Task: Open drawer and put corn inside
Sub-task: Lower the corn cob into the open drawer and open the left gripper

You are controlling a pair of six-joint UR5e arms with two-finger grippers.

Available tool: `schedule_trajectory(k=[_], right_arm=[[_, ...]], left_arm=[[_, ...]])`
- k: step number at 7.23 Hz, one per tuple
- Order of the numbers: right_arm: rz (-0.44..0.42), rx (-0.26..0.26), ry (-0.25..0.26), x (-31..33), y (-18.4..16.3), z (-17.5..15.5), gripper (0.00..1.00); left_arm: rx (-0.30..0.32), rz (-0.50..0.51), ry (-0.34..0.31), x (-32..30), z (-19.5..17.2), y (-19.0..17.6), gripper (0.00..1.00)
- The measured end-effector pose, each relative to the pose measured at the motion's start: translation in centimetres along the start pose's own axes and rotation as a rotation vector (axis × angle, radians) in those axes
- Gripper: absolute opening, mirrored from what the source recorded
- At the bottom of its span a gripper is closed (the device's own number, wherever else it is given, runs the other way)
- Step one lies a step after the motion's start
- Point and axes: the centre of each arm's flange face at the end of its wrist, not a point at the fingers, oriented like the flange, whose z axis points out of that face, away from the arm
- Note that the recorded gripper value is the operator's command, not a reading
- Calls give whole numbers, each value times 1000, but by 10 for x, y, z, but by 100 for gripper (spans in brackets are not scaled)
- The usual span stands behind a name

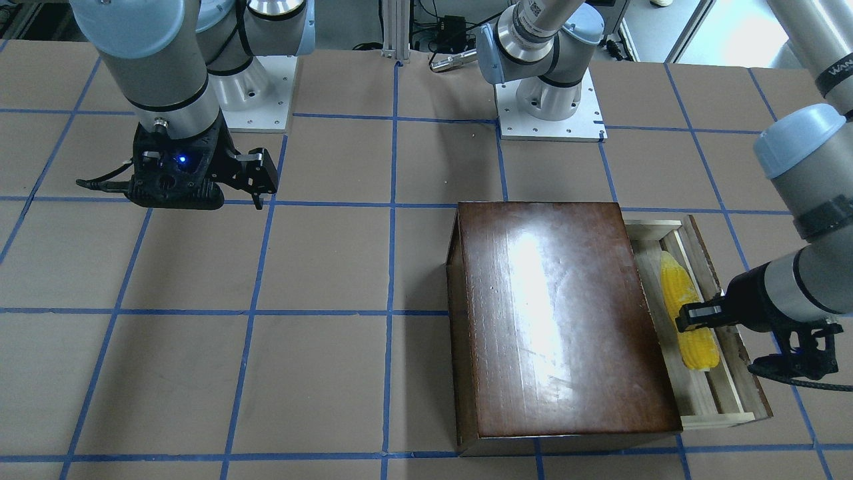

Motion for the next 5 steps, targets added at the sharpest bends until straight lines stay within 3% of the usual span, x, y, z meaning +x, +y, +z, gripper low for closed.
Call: schedule_trajectory(k=[1,5], right_arm=[[0,0,0,0,0,0,100],[0,0,0,0,0,0,100]], left_arm=[[-8,1,13,1,7,0,100],[-15,4,18,6,6,5,100]])
